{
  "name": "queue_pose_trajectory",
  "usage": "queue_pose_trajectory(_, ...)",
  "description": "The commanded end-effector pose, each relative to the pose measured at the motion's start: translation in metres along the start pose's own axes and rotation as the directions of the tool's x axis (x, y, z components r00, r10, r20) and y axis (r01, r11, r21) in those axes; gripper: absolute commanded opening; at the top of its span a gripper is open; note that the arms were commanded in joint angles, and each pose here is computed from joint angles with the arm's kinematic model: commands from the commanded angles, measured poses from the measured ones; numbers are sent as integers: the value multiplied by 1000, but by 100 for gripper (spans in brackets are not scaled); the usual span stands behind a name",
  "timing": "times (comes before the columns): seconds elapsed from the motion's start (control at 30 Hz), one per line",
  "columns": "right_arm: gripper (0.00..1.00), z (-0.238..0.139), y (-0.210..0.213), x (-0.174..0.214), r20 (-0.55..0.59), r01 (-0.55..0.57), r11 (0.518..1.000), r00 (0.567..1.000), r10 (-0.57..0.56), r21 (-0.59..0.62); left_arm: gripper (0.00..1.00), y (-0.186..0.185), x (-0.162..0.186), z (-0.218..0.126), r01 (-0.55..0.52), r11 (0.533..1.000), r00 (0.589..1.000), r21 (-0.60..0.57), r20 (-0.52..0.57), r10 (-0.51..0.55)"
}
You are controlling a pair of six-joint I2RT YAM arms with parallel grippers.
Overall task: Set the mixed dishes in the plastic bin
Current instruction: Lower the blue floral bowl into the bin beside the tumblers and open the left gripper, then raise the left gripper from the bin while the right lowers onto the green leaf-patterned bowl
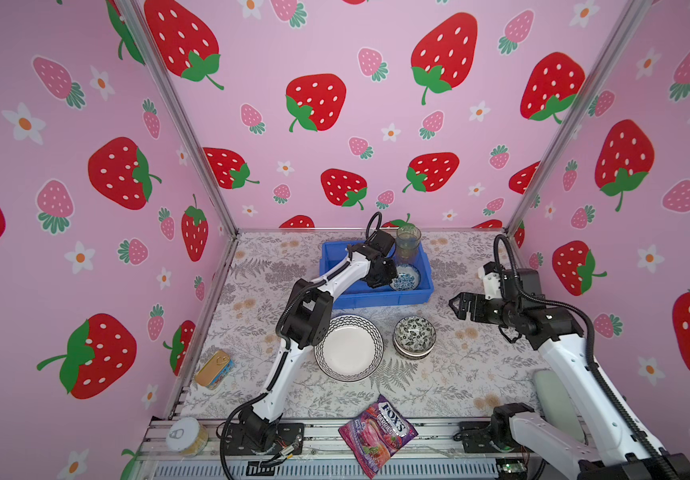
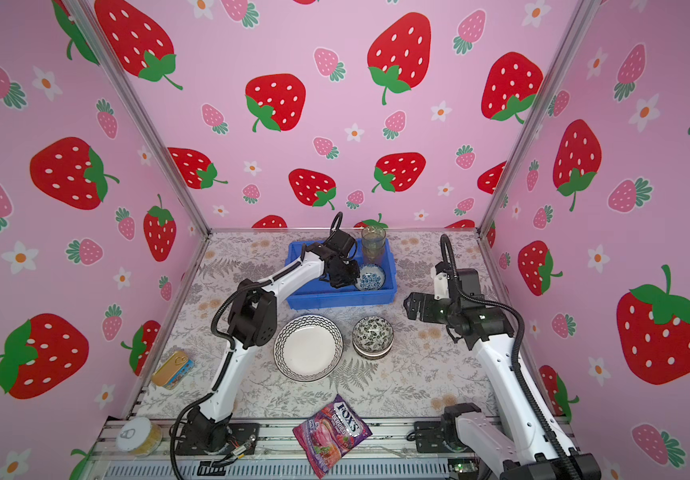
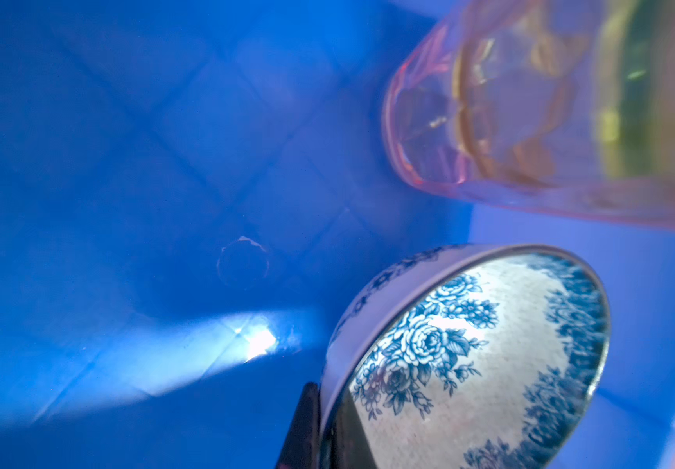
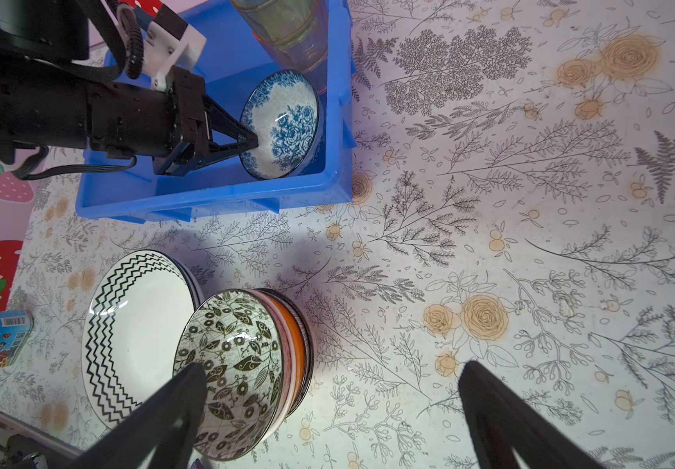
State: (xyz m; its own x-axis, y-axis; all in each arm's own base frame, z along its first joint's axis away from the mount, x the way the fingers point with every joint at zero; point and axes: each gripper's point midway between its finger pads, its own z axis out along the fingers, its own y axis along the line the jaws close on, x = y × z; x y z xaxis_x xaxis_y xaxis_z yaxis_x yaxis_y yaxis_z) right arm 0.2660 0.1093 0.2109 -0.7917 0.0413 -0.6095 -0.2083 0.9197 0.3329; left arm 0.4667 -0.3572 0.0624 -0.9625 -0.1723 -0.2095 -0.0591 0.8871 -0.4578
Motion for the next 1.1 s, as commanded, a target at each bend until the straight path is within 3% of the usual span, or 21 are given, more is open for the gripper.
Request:
queue_pose_trajectory(0.0,99,3,-2,4,-13,12,1000,1000,-12,-2,5,-26,-11,-17,-10,997,999,72,35,8)
queue_pose_trajectory(0.33,99,4,-2,6,-18,13,1000,1000,-13,-6,27,-31,-9,-20,-17,996,999,82,34,15)
queue_pose_trajectory(0.57,99,6,-3,5,-25,15,1000,1000,-15,-2,49,-38,-9,-34,-34,995,998,95,46,30)
queue_pose_trajectory(0.7,94,11,-2,7,-48,19,1000,999,-19,-9,69,-45,-11,-49,-52,993,997,108,67,45)
queue_pose_trajectory(0.9,85,15,4,12,-73,26,999,997,-27,-18,92,-60,-12,-84,-97,987,990,128,118,82)
queue_pose_trajectory(1.07,82,28,16,27,-115,32,999,993,-35,-27,99,-69,-11,-114,-119,981,983,150,153,96)
